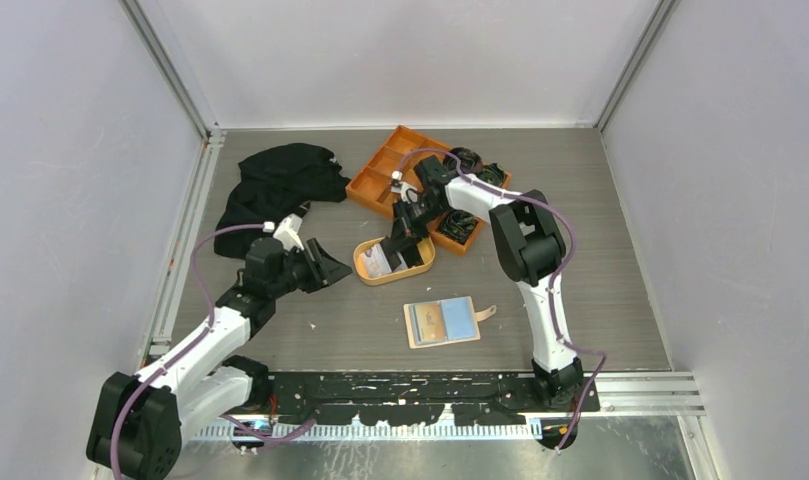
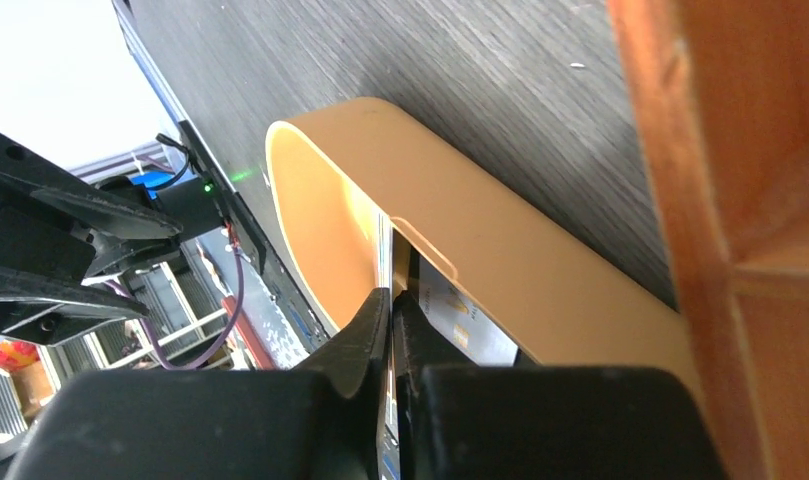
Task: Put the credit cards into the card holder
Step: Pick up the credit card from the storage box.
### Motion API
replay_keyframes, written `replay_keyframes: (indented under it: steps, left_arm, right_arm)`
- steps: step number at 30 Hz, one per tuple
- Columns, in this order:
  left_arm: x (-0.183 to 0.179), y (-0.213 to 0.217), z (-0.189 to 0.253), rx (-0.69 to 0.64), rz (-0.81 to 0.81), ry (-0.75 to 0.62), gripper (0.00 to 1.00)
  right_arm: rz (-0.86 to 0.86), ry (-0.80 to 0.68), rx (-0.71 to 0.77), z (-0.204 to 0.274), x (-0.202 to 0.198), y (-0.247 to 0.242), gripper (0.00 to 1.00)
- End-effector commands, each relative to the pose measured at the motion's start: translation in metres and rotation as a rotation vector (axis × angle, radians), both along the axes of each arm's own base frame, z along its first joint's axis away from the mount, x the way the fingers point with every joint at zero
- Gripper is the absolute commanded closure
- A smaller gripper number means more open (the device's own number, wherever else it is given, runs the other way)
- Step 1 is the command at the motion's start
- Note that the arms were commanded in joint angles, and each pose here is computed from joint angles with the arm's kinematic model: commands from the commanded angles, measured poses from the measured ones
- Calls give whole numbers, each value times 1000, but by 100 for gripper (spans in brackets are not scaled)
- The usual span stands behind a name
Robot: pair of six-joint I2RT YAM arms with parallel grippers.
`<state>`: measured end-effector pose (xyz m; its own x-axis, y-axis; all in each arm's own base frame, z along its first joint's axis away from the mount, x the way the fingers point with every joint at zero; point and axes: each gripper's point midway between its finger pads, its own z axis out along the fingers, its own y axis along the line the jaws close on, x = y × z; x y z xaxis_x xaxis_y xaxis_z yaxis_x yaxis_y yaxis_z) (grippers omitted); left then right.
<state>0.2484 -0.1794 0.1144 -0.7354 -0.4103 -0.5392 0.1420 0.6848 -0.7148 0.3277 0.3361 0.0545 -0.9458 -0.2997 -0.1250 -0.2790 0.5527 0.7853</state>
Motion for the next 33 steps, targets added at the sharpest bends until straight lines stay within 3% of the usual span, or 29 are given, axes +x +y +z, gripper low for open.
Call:
replay_keyframes:
  steps: [1,6,13,22,27,33]
  left_arm:
    - [1,-7,21,-66,-20,-80,55]
    - [1,-17,31,-162,-41,-123,52]
    - [1,-29,46,-301,-79,-176,33]
    - [-9,-49,90,-439,-203,-388,33]
    - [-23,-70,111,-413,-237,-579,32]
    - [-28,-84,129,-421,-228,-660,32]
  right_arm:
    - [-1,-118,26,38,9,-6,92]
    - [1,-167,32,53,13,-14,96]
    - [24,-249,78,82,10,-31,99]
    - [103,-313,220,129,-22,-40,99]
    - [118,-394,343,169,-50,-46,99]
    - [82,-507,548,224,-72,-50,99]
